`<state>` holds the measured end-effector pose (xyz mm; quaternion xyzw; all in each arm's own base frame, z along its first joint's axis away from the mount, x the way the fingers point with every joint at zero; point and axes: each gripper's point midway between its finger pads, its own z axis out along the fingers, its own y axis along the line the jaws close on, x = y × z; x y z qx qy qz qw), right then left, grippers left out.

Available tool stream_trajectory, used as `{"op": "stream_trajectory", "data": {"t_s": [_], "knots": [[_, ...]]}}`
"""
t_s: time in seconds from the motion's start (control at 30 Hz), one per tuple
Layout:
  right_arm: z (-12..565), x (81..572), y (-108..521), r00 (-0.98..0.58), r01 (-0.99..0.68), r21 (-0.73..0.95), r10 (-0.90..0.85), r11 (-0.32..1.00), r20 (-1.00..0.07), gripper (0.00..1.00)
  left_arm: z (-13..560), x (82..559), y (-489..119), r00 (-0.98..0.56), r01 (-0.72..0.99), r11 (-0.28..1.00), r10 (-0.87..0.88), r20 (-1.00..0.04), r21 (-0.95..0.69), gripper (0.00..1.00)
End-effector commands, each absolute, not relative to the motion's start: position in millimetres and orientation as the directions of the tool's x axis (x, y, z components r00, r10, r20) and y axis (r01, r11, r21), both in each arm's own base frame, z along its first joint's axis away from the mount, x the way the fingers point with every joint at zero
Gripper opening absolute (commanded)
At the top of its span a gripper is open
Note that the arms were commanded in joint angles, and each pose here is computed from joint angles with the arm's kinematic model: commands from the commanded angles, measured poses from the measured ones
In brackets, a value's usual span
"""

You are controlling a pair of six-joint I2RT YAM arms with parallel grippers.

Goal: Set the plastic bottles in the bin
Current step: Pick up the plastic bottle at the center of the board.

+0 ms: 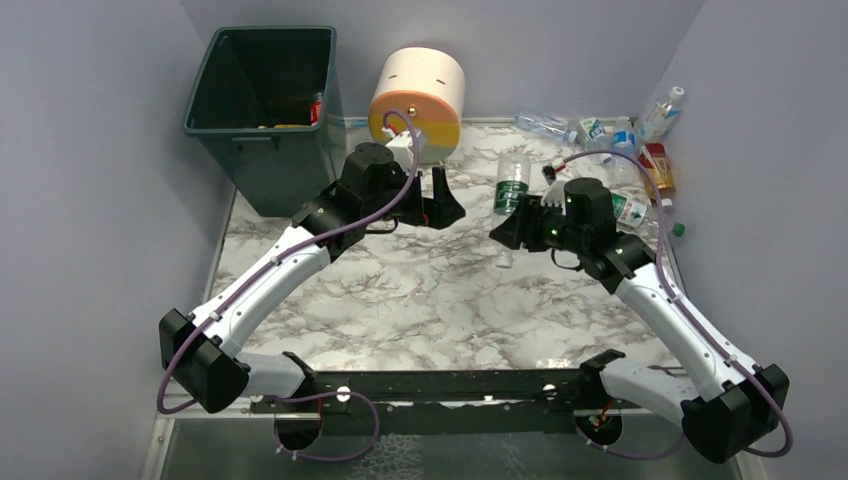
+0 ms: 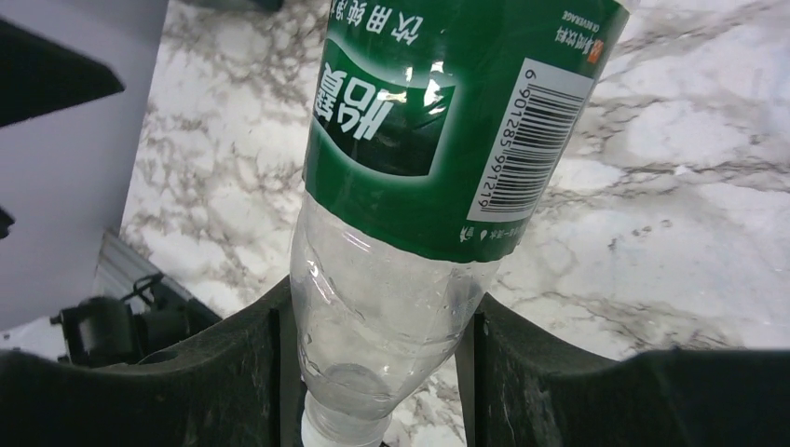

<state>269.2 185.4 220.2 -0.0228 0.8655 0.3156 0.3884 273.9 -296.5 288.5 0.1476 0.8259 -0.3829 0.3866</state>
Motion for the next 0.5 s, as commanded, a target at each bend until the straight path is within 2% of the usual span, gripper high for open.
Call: {"op": "stream_trajectory", "data": {"t_s": [0.0, 0.27, 0.47], "knots": [[223, 253, 211, -0.688, -0.401, 0.505, 0.113, 0.764, -0.717, 0.48, 304, 265, -298, -0.666, 0.550, 0.598, -0.106, -0.738, -0.583, 0.99], [216, 221, 269, -0.676, -0.516, 0.459, -0.015, 0.723, -0.737, 0.48, 308, 262, -294, -0.715, 0.521, 0.534, -0.154, -0.682, -0.666, 0.99], [214, 206, 289, -0.663, -0.528, 0.445, -0.025, 0.723, -0.748, 0.48, 315, 267, -274, -0.744, 0.484, 0.464, -0.228, -0.628, -0.742, 0.99]]}}
